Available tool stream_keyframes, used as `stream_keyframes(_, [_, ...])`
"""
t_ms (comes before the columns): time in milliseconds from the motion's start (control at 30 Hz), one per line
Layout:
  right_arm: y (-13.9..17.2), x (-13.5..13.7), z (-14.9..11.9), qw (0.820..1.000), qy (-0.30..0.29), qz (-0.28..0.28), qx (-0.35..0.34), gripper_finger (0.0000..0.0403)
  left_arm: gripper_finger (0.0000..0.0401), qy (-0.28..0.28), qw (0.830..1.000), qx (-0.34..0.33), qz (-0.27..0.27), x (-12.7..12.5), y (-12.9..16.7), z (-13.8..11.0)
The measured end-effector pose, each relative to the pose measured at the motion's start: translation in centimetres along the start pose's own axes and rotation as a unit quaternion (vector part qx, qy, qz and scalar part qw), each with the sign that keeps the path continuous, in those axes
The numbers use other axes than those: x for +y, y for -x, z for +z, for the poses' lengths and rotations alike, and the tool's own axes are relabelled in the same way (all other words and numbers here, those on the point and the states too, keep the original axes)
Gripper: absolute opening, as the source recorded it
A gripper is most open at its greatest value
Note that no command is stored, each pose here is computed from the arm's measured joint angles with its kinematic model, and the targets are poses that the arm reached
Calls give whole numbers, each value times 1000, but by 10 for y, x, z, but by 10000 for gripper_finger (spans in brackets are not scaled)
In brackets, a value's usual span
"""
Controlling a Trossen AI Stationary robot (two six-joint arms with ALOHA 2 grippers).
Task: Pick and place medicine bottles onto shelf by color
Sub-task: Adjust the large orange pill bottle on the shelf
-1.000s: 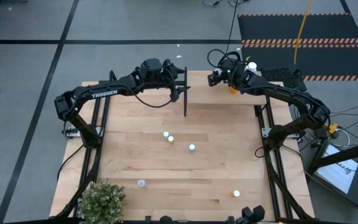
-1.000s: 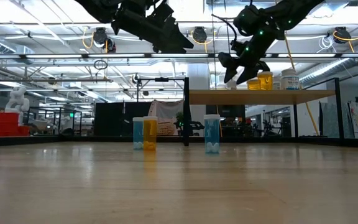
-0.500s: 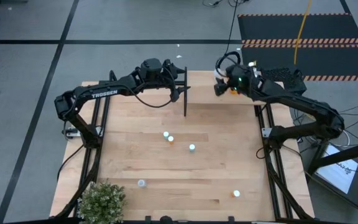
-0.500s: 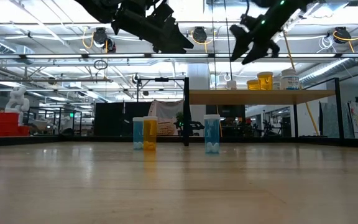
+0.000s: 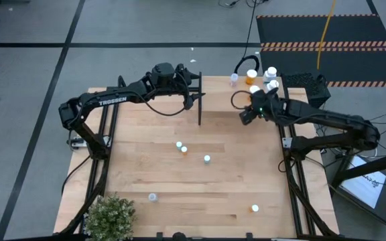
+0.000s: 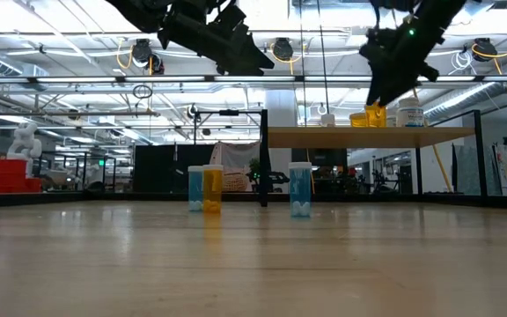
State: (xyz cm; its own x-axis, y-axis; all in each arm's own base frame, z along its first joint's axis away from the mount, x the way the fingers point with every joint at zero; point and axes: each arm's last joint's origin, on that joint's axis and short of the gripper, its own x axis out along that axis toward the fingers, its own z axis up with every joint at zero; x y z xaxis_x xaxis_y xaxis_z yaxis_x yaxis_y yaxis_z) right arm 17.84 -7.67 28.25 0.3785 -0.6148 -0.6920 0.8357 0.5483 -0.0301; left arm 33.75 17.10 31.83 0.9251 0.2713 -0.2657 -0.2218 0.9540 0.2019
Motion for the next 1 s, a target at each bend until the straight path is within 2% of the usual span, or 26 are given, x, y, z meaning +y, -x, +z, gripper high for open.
stream_keyframes(133, [-7,-6,-9,1000,-6,-26,2,136,369,1,1000,0,0,0,0,0])
stream_keyframes(400, [-13,-17,-11,996,-10,-90,-16,89,369,0,1000,0,0,0,0,0])
stream_keyframes(667, [-28,-23,-12,995,-15,-96,-38,67,369,-1,1000,0,0,0,0,0])
stream_keyframes(900, [-30,-26,-9,994,-11,-98,-45,63,369,-1,1000,0,0,0,0,0])
stream_keyframes(1000, [-30,-25,-9,996,-7,-82,-39,63,369,-1,1000,0,0,0,0,0])
